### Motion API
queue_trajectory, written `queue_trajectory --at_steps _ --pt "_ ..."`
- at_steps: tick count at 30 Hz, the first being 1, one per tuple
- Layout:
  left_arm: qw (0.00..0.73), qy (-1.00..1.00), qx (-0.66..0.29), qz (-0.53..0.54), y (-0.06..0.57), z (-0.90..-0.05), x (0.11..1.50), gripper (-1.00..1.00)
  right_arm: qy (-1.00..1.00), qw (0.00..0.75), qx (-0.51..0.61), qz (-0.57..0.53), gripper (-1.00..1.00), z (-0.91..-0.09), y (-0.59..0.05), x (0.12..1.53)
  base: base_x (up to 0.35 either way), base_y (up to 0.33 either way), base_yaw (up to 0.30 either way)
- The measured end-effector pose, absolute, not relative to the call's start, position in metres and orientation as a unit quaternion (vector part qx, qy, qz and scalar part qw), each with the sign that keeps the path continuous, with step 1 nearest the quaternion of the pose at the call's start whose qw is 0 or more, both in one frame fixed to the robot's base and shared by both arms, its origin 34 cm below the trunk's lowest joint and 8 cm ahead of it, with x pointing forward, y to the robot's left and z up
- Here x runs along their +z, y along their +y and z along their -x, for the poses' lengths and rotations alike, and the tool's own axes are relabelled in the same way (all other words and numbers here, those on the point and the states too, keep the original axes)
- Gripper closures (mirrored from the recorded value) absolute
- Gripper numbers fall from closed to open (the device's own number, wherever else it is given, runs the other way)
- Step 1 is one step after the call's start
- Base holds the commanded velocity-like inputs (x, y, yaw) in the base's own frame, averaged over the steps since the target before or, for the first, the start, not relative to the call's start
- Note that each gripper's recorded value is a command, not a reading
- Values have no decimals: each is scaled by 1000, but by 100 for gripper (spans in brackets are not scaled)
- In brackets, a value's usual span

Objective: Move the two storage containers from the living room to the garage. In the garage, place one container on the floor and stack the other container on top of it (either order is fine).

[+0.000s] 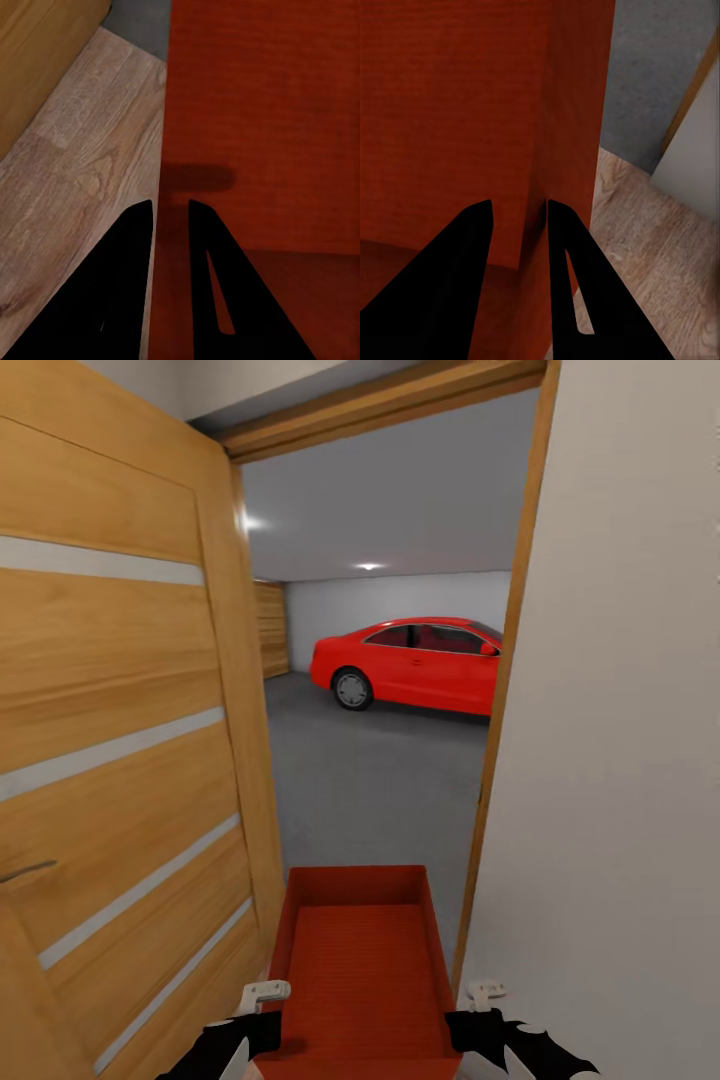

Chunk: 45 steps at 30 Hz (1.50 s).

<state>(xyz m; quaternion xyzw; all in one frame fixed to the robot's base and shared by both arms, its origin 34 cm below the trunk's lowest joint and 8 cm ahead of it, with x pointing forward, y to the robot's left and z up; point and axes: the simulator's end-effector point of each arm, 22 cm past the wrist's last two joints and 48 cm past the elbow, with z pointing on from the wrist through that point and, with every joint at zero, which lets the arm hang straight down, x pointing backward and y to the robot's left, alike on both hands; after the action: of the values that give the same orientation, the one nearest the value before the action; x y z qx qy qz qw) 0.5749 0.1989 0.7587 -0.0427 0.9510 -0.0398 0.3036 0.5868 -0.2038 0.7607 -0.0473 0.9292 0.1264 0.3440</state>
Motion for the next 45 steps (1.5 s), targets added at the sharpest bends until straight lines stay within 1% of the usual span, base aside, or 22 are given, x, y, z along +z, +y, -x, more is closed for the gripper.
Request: queue_trajectory --at_steps 24,45 --pt "304 951 -40 43 199 -575 759 100 929 345 126 47 100 -587 -204 761 4 2 -4" --pt "304 951 -40 43 199 -575 759 100 929 344 126 47 100 -587 -204 761 219 166 0"
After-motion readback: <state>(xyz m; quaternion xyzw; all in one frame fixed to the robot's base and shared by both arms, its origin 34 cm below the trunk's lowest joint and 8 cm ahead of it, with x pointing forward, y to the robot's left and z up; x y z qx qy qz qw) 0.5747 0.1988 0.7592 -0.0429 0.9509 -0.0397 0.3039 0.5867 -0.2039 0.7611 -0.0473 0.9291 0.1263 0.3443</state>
